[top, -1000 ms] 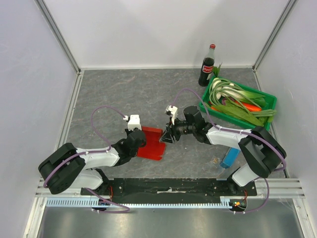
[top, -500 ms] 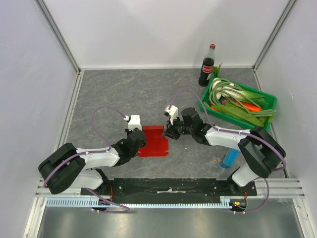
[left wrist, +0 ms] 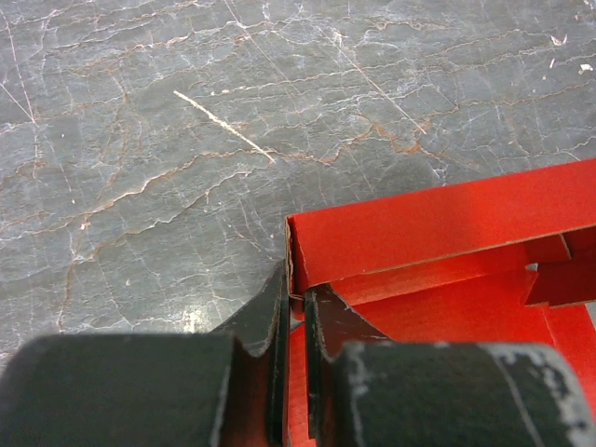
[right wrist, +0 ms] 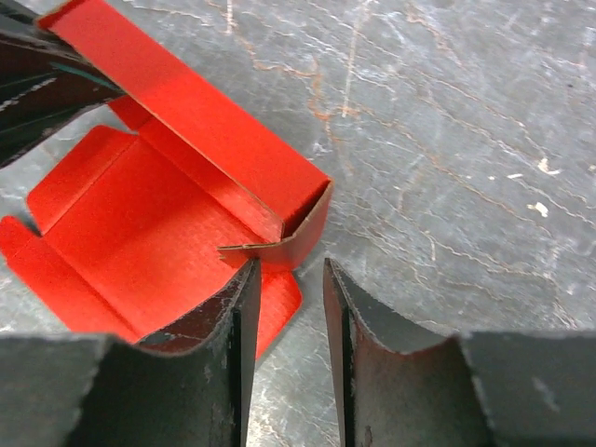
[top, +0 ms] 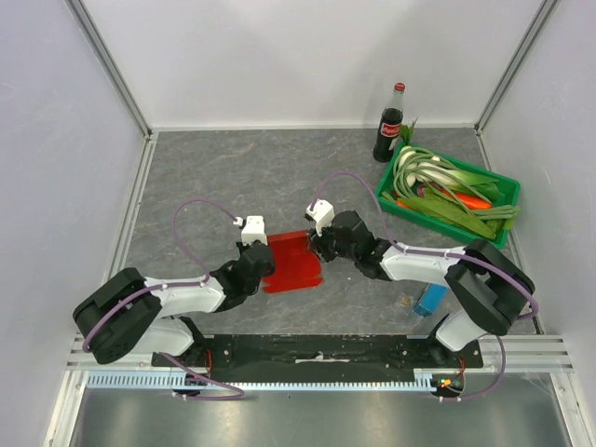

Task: Fold the paper box

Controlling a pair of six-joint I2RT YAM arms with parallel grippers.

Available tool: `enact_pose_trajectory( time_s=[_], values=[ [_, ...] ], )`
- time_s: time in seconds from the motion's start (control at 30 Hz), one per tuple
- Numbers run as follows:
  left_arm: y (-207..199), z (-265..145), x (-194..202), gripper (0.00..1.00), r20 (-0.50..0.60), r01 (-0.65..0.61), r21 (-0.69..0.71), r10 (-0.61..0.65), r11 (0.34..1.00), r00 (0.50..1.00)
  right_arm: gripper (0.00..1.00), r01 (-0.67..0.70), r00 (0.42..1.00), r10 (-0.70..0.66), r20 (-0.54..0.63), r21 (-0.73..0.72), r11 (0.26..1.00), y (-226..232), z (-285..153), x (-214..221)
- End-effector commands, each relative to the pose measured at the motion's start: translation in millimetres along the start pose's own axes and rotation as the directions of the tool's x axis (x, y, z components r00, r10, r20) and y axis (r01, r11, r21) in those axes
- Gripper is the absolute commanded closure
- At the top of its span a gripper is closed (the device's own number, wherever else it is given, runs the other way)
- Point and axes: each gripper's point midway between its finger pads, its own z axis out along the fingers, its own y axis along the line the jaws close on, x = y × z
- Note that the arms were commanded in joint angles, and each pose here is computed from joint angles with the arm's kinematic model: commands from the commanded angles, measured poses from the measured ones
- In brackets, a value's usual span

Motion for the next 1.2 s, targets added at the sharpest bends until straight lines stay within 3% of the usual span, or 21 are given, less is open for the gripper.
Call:
enact_pose_trajectory(
  time_s=[0.0, 0.2, 0.37, 0.5, 0.7, 0.9, 1.17],
  values=[
    [-18.6, 2.1, -15.4, 0.98, 0.037, 0.05, 0.048, -0.052, 0.998, 0.998, 0.62, 0.015, 0.999, -0.024, 0.045, 0.175, 0.984, -28.1, 1.9, -6.5],
    [-17.2, 3.0, -16.7, 0.98, 0.042, 0.052, 0.036, -0.054, 0.998, 0.998, 0.64, -0.002, 1.0, -0.004, 0.03, 0.192, 0.981, -29.5, 2.0, -2.9],
    [-16.1, 5.0, -13.5, 0.98, 0.035, 0.059, 0.02, -0.06, 0.998, 0.998, 0.52, 0.022, 0.998, -0.031, 0.053, 0.162, 0.987, -24.5, 1.3, -5.5],
    [-14.2, 6.7, -13.1, 0.98, 0.032, 0.063, 0.001, -0.063, 0.998, 0.997, 0.51, 0.043, 0.999, -0.044, 0.015, 0.073, 0.996, -10.0, 7.0, 2.4],
    [-7.8, 7.1, -13.0, 0.98, 0.038, 0.07, -0.038, -0.068, 0.997, 0.997, 0.5, 0.013, 0.999, -0.008, -0.05, 0.115, 0.993, -15.5, -8.2, 20.6],
    [-5.2, 7.6, -8.8, 0.98, 0.032, 0.07, -0.046, -0.069, 0.996, 0.997, 0.45, 0.034, 0.999, -0.034, 0.0, 0.061, 0.998, -5.8, -19.4, 20.8],
    [-5.0, 6.8, -9.4, 0.98, 0.038, 0.036, -0.032, -0.035, 0.999, 0.999, 0.42, 0.117, 0.992, -0.119, 0.039, 0.052, 0.992, -8.6, 4.1, 5.0]
  ],
)
